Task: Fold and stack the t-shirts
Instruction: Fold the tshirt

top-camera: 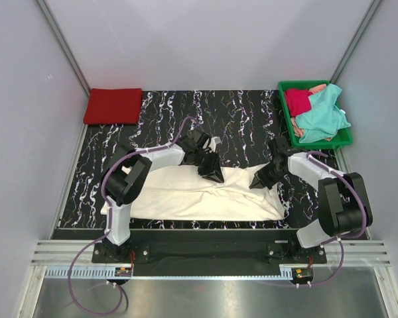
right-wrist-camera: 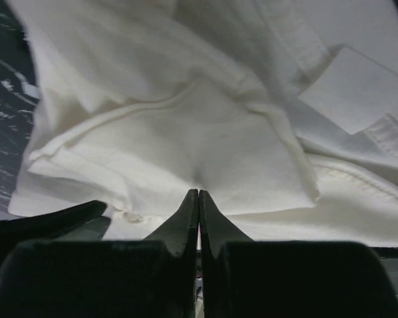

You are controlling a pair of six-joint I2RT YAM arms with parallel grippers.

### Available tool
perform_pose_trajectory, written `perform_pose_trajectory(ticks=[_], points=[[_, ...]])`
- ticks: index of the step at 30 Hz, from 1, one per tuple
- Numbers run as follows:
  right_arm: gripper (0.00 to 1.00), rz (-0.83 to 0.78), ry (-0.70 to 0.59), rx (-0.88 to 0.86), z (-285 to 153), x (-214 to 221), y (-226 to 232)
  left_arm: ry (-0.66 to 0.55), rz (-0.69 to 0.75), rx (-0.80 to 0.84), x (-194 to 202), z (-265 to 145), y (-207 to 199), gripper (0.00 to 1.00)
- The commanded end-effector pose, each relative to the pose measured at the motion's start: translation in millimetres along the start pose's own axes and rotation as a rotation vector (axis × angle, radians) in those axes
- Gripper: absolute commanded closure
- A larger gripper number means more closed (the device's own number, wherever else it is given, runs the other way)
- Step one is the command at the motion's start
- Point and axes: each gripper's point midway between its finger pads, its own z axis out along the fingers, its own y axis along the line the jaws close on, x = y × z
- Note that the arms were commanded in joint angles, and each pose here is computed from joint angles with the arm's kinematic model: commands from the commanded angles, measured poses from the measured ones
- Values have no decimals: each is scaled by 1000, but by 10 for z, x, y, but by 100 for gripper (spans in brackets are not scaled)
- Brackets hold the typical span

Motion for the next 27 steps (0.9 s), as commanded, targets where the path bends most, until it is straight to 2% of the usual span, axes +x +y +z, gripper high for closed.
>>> perform_pose_trajectory(ticks=[1, 8, 12, 15, 18, 20, 21, 23, 26, 27], points=[[97, 37, 19, 27, 45, 95, -172, -69, 57, 52, -215, -163, -323, 73], [96, 61, 54, 103, 347, 101, -384, 31, -19, 56, 111, 200, -32, 74], [95, -4, -5, 158, 329, -21, -485, 45, -16, -37, 243, 235, 242, 74], [92, -127, -55, 147, 114, -109, -296, 48, 30, -73, 223, 164, 229, 74], [86, -297, -90, 76, -164, -91, 138, 14, 63, -48, 77, 26, 3, 74], [79, -394, -25, -8, -207, 136, 452, -3, 83, -27, -21, -18, -120, 73], [78, -401, 66, -68, -209, 319, 562, 2, 82, -31, -22, -13, -116, 73], [77, -389, 142, -111, -103, 493, 690, 17, 82, -40, -17, 41, -54, 73], [75, -382, 163, -88, -25, 533, 658, 35, 64, -40, 36, 106, 26, 73], [75, -363, 129, -57, -7, 479, 575, 36, 62, -37, 58, 128, 53, 73]])
